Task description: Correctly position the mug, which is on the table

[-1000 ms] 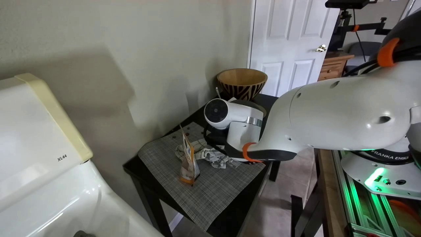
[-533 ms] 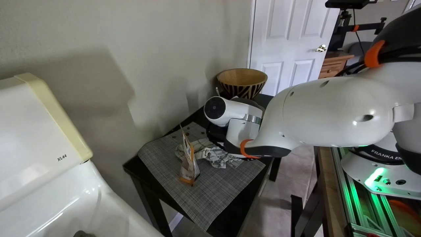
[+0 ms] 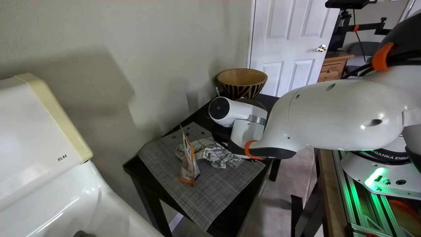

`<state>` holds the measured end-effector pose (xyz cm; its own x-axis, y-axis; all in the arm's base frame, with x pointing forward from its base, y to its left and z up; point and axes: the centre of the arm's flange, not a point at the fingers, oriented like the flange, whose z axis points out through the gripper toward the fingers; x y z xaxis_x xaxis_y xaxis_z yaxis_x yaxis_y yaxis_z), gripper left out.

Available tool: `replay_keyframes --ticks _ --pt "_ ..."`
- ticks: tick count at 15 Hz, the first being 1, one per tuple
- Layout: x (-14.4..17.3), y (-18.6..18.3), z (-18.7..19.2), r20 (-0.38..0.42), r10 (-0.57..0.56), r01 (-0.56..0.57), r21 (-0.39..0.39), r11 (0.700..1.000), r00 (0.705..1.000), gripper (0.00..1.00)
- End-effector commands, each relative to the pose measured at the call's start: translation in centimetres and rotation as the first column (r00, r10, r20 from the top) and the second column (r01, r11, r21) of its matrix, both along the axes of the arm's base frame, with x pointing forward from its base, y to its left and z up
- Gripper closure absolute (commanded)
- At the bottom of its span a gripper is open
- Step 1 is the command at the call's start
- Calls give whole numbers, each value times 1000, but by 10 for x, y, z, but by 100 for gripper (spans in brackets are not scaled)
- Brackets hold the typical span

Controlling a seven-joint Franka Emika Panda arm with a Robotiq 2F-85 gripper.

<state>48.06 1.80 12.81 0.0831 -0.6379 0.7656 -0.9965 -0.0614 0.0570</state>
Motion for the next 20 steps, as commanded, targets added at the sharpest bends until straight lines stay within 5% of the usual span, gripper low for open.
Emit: replay_keyframes --ticks 1,5,17,19,20 --pt "-23 -1 -4 38 -63 63 -7 998 997 0" --pt "-37 -7 -6 29 -80 81 -12 997 996 0" --pt "-11 12 -31 -10 -38 37 -88 995 999 0" --pt "-10 12 -32 -12 -35 34 -97 995 999 11" --pt "-9 12 -32 -13 -36 35 -100 994 999 28"
